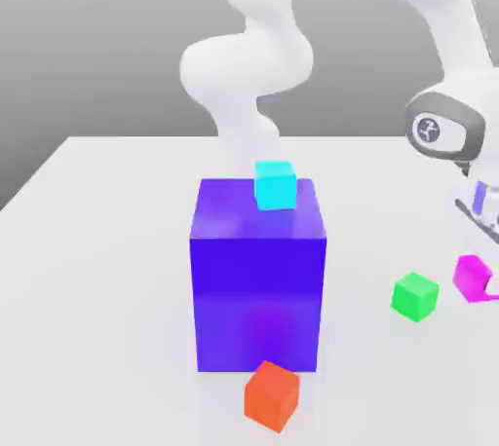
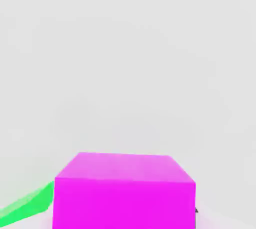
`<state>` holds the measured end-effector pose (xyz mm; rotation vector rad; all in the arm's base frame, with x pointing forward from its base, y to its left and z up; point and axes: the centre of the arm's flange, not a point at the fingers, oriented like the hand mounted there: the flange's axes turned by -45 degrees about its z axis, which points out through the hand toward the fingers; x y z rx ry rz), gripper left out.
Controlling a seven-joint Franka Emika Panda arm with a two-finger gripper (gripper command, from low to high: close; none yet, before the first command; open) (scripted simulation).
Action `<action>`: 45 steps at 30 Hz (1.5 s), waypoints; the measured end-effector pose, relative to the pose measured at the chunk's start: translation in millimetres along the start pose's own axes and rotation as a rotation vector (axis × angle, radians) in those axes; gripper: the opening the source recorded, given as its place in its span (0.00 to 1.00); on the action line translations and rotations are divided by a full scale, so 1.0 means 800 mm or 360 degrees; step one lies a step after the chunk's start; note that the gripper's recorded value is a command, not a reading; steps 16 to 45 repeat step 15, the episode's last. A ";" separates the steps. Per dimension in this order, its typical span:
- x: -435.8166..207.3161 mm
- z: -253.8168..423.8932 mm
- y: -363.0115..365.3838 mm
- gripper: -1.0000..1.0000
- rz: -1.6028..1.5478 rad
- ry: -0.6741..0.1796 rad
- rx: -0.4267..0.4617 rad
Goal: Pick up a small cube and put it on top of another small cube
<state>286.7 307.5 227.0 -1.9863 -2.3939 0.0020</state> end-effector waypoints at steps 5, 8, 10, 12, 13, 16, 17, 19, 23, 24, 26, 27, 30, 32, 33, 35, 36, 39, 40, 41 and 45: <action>-0.034 -0.017 -0.053 0.00 -0.0031 -0.0030 -0.0024; -0.039 0.008 -0.058 0.00 -0.0033 -0.0039 -0.0031; -0.041 0.031 -0.058 0.00 -0.0032 -0.0041 -0.0032; -0.043 0.054 -0.059 1.00 -0.0032 -0.0040 -0.0031; -0.043 0.054 -0.059 1.00 -0.0032 -0.0040 -0.0031; -0.043 0.054 -0.059 1.00 -0.0032 -0.0040 -0.0031; -0.043 0.054 -0.059 1.00 -0.0032 -0.0040 -0.0031; -0.043 0.054 -0.059 1.00 -0.0032 -0.0040 -0.0031; -0.043 0.054 -0.059 1.00 -0.0032 -0.0040 -0.0031; -0.043 0.054 -0.059 1.00 -0.0032 -0.0040 -0.0031; -0.043 0.054 -0.059 1.00 -0.0032 -0.0040 -0.0031; -0.043 0.054 -0.059 1.00 -0.0032 -0.0040 -0.0031; -0.043 0.054 -0.059 1.00 -0.0032 -0.0040 -0.0031; -0.043 0.054 -0.059 1.00 -0.0032 -0.0040 -0.0031; -0.043 0.054 -0.059 1.00 -0.0032 -0.0040 -0.0031; -0.043 0.054 -0.059 1.00 -0.0032 -0.0040 -0.0031; -0.043 0.054 -0.059 1.00 -0.0032 -0.0040 -0.0031; -0.043 0.054 -0.059 1.00 -0.0032 -0.0040 -0.0031; -0.043 0.054 -0.059 1.00 -0.0032 -0.0040 -0.0031; -0.043 0.054 -0.059 1.00 -0.0032 -0.0040 -0.0031; -0.043 0.054 -0.059 1.00 -0.0032 -0.0040 -0.0031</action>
